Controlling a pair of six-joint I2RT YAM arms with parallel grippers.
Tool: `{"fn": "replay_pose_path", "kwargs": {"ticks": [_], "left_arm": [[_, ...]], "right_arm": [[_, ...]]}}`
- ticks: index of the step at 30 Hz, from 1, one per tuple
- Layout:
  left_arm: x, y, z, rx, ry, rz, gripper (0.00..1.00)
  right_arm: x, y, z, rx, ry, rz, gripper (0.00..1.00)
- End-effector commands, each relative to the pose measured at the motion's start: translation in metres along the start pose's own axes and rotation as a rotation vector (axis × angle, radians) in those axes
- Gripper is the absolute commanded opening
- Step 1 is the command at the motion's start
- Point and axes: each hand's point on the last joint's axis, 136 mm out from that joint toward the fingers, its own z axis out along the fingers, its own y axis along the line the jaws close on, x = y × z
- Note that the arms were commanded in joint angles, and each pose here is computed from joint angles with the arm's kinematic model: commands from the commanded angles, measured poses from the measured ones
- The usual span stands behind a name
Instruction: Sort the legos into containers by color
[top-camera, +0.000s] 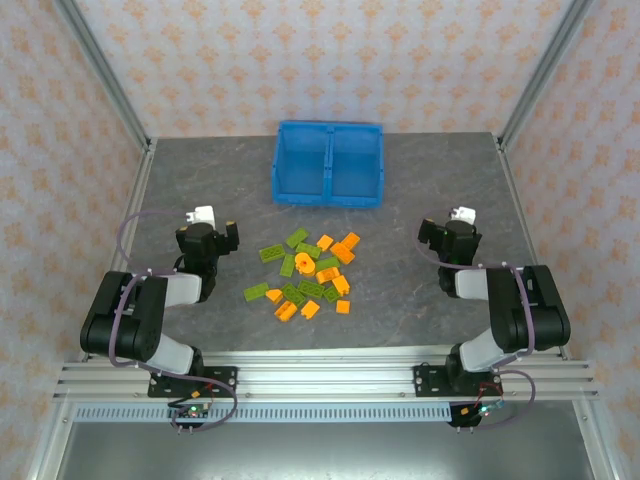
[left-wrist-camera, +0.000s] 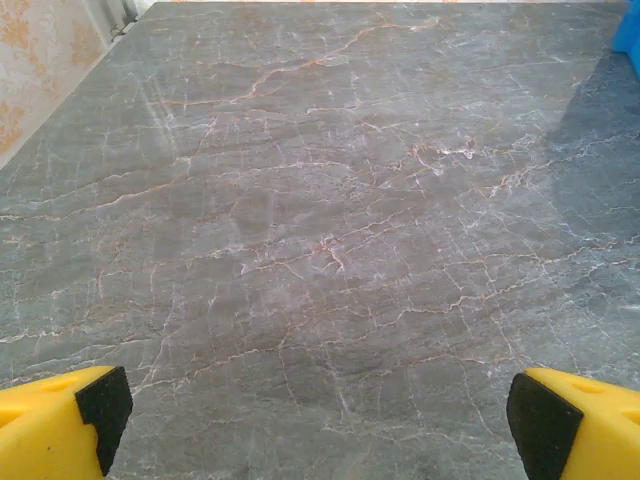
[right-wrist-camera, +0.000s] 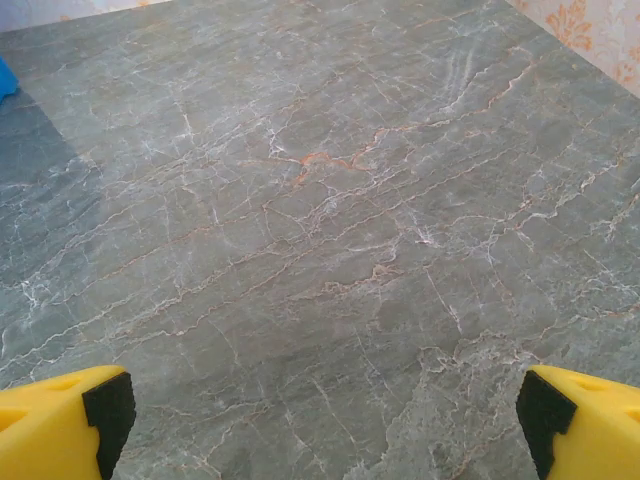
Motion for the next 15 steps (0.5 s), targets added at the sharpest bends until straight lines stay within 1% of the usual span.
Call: {"fn": "replay_pose_path", "kwargs": {"ticks": [1, 15], "left_arm": [[-0.0197, 0.0014, 0.0046, -0.016, -0.053, 0.003, 1.00], [-0.0197, 0.0019, 0.0046, -0.017, -0.054, 0.002, 1.00]], "right_arm": [[-0.0184, -0.0037, 0.0019, 0.019, -0.062, 0.006, 0.99], [-0.0203, -0.0057, 0.0001, 0.027, -0.074, 0.012, 0.99]]}}
